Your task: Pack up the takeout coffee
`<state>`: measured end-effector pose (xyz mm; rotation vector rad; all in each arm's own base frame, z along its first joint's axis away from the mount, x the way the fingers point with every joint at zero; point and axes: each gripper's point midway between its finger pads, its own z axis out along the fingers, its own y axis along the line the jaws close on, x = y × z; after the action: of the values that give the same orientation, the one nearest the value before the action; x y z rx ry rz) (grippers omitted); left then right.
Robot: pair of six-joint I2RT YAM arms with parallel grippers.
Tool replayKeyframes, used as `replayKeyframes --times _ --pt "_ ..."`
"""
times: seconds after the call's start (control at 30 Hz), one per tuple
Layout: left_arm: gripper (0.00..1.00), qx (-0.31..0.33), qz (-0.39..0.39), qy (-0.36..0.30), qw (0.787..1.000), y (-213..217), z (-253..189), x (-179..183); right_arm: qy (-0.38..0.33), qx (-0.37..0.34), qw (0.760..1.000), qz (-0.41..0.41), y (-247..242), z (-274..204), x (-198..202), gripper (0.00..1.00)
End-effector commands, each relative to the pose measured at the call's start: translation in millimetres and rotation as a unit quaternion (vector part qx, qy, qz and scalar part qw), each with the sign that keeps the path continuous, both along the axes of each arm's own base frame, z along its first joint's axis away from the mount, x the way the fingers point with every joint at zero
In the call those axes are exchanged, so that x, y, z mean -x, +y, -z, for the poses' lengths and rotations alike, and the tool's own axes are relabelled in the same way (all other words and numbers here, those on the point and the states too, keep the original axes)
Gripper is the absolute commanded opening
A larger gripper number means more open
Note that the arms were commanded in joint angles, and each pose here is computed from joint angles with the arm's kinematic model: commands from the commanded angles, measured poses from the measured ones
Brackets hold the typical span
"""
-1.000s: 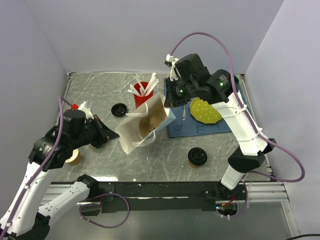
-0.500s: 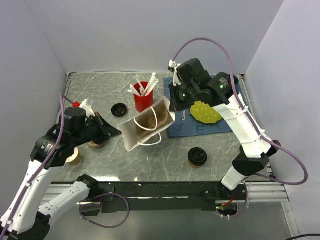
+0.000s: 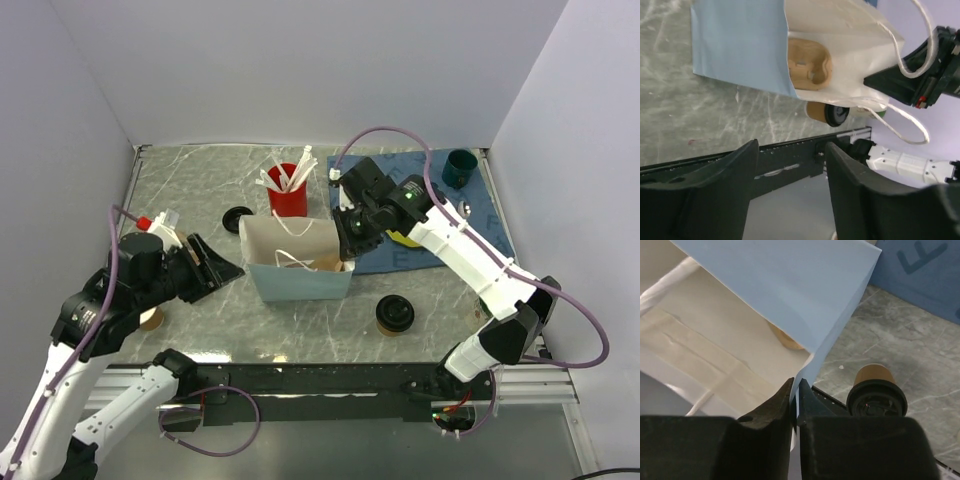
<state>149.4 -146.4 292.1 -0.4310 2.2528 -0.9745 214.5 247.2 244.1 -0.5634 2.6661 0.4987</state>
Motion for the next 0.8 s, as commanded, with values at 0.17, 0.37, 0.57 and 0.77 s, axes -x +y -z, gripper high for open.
replayKeyframes --times 0.17,0.37,0.57,0.77 --pt "0.71 -0.144 -0.002 -0.041 0.989 27.9 -20.0 -25.2 -0.063 0.008 0.997 0.032 -16.9 -27.0 -12.3 0.44" --pt "0.66 -0.149 0.004 -0.044 0.988 17.2 -14.5 -46.4 -0.049 0.002 0.997 0.061 -19.7 -32.1 -6.5 0.47" --pt "0.66 -0.171 0.000 -0.052 0.984 8.7 -1.0 -78.7 -0.047 -0.006 0.997 0.067 -12.5 -10.5 -11.4 0.38" --pt "0.22 -0.191 0.020 -0.043 0.981 -3.0 15.6 -101.0 -0.092 -0.004 0.995 0.039 -4.8 -31.5 -31.4 0.00"
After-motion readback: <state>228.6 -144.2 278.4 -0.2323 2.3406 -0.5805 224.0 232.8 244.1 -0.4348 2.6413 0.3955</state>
